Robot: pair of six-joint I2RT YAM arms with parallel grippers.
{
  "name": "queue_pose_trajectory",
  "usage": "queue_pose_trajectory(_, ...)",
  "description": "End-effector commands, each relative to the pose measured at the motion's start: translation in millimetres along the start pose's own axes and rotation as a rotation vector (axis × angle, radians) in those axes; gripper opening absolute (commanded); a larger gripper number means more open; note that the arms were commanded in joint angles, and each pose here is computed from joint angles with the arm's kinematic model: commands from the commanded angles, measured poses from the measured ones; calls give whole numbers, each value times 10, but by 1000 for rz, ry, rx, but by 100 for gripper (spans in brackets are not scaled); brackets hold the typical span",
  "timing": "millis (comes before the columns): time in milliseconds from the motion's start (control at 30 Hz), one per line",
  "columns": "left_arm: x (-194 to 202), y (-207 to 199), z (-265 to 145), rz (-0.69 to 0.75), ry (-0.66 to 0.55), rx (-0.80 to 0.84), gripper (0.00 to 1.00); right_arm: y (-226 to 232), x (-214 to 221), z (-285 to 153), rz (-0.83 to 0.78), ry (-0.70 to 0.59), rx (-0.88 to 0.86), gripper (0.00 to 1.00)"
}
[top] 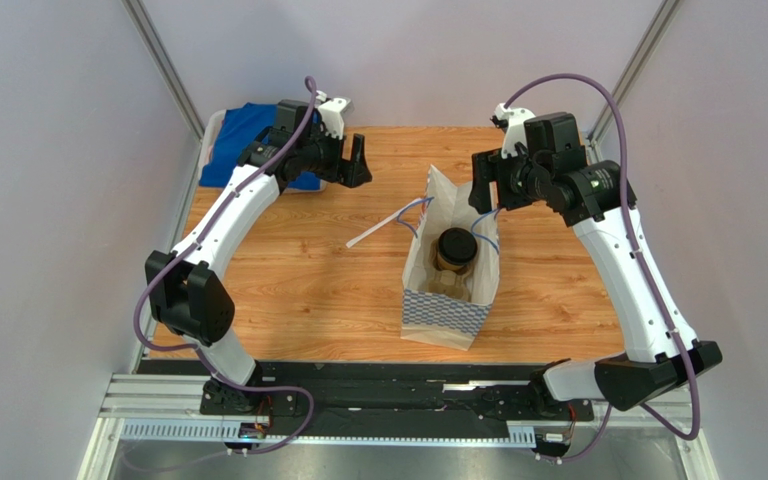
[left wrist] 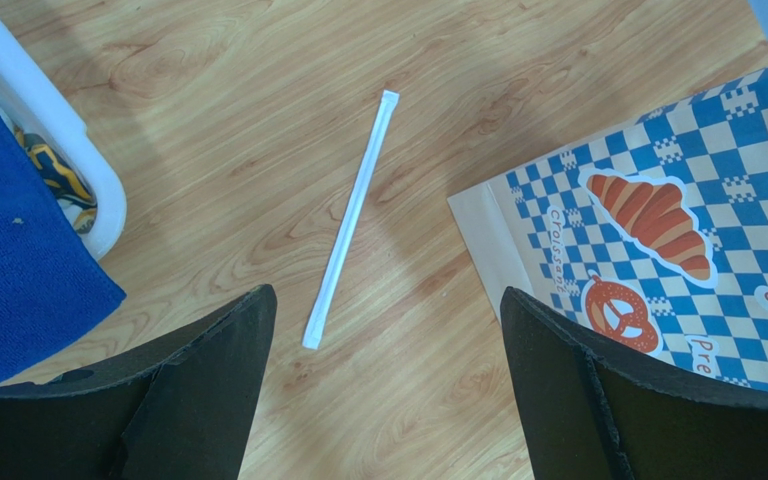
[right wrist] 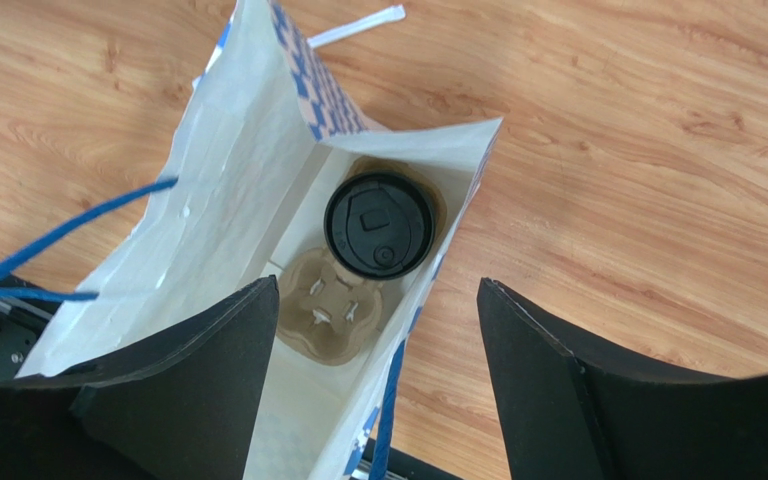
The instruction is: Pack the takeout coffee
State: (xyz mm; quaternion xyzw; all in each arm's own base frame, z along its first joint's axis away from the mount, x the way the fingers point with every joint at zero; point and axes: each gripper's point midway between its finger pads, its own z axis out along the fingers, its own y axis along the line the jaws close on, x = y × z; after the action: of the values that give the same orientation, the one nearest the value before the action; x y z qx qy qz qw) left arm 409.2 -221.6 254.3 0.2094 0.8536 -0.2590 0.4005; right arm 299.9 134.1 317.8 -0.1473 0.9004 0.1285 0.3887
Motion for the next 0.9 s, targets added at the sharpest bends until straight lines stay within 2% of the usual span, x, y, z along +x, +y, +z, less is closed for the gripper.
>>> queue_pose_trajectory(0, 45, 13, 47, -23, 19, 10, 91, -46, -394, -123, 59, -120, 3, 79)
queue_pose_trajectory(167, 115, -1, 100, -29, 47, 33, 91, -102, -541, -192, 73, -159, 11, 81)
queue_pose_trajectory(333, 323, 62, 229, -17, 134, 44, 89, -205, -826, -378, 92, -252, 41, 86)
queue_pose_trajectory(467, 611, 129, 385, 31, 262, 81, 78, -447, -1061, -534, 120, -337, 115, 90)
queue_pose_trajectory(533, 701, 174, 463, 49, 310, 81, 76, -554, -1107, -583, 131, -362, 150, 97)
queue_pose_trajectory(567, 739, 226, 538, 70, 343, 77, 74, -686, -1094, -591, 154, -364, 187, 100)
queue_pose_trajectory(700, 898, 294, 782, 134, 449, 48, 71, -1012, -983, -610, 241, -369, 262, 100)
queue_pose_trajectory(867, 1066, 421, 1022, 209, 524, -20, 69, -1183, -792, -605, 271, -358, 306, 100)
